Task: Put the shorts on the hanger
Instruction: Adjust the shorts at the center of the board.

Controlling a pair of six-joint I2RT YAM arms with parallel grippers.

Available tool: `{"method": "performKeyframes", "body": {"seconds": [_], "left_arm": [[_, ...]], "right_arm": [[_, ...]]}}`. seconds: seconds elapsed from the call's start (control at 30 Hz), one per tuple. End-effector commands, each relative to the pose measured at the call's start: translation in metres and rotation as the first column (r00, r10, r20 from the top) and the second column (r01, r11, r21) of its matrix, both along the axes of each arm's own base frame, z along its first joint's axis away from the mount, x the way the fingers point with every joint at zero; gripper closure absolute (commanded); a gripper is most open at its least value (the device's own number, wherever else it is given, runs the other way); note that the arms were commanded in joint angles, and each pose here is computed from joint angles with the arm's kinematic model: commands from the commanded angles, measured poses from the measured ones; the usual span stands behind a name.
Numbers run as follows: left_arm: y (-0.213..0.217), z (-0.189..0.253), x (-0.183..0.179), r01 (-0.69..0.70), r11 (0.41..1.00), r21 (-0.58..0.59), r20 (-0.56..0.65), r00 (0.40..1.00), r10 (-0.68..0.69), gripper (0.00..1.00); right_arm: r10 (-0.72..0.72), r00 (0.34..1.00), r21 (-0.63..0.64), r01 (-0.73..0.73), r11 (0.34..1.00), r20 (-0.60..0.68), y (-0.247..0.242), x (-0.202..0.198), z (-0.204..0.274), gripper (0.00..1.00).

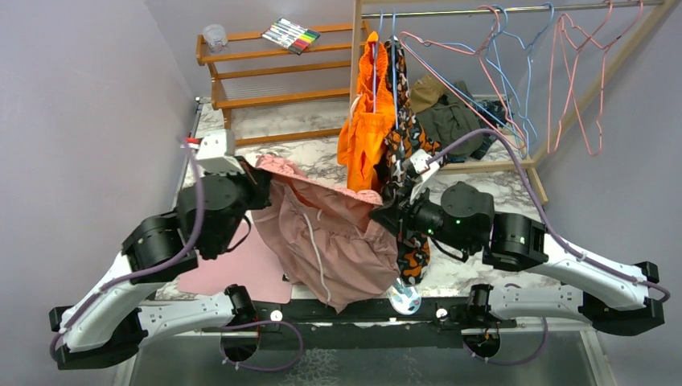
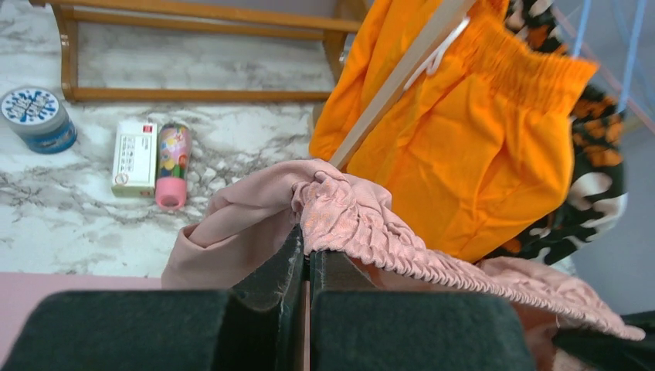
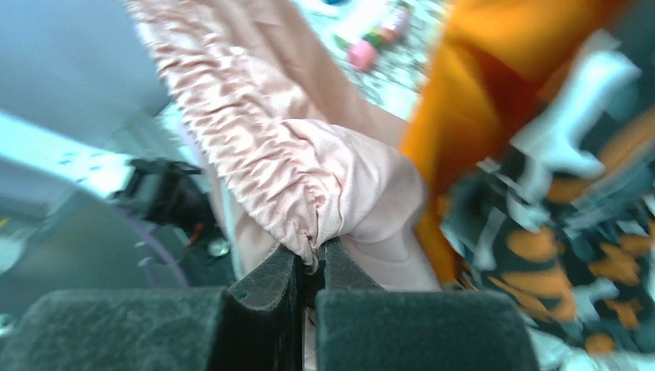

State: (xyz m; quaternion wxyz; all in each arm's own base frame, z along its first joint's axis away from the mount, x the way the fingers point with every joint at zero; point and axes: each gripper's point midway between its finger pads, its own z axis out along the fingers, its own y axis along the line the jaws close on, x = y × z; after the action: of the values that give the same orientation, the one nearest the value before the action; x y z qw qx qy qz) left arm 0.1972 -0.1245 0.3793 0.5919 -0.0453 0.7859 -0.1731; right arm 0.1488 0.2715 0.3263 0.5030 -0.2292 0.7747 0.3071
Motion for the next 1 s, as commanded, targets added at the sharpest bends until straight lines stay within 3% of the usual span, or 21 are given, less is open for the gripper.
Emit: {"method": "performKeyframes", "body": {"seconds": [0.0,0.13,0.2,0.43,0.63,0.8,0.97], "left_arm": [[0.048,0.055,-0.007,-0.096,0.993,-0.065,0.132,0.986,0.103,1.0],[0.054,0.054,-0.012,-0.084,0.992,-0.096,0.143,0.985,0.097,1.0],[0.049,0.039,-0.014,-0.066,0.993,-0.095,0.12,0.99,0.077,1.0],[0.016,-0.038,-0.015,0.005,0.997,-0.073,-0.02,1.0,-0.006,1.0],[-0.017,-0.088,-0.009,0.049,0.998,-0.043,-0.113,0.992,-0.053,1.0],[-0.038,-0.11,-0.003,0.068,0.997,-0.032,-0.152,0.986,-0.073,1.0],[-0.05,-0.13,0.005,0.045,0.999,-0.009,-0.19,0.981,-0.045,1.0]], "right_arm": [[0.358,0.92,0.122,-0.378,0.918,0.163,0.044,-0.043,0.061,0.99],[0.564,0.81,0.143,-0.585,0.799,0.16,0.079,-0.075,0.058,0.99],[0.607,0.784,0.13,-0.621,0.773,0.13,0.088,-0.08,0.041,0.99],[0.526,0.85,0.028,-0.525,0.851,-0.024,0.078,-0.06,-0.052,0.99],[0.253,0.963,-0.021,-0.256,0.966,-0.095,0.037,-0.029,-0.095,0.98],[0.051,0.988,-0.077,-0.063,0.995,-0.147,-0.001,-0.015,-0.112,0.86],[0.027,0.983,-0.118,-0.049,0.992,-0.184,-0.016,-0.021,-0.119,0.59]]}}
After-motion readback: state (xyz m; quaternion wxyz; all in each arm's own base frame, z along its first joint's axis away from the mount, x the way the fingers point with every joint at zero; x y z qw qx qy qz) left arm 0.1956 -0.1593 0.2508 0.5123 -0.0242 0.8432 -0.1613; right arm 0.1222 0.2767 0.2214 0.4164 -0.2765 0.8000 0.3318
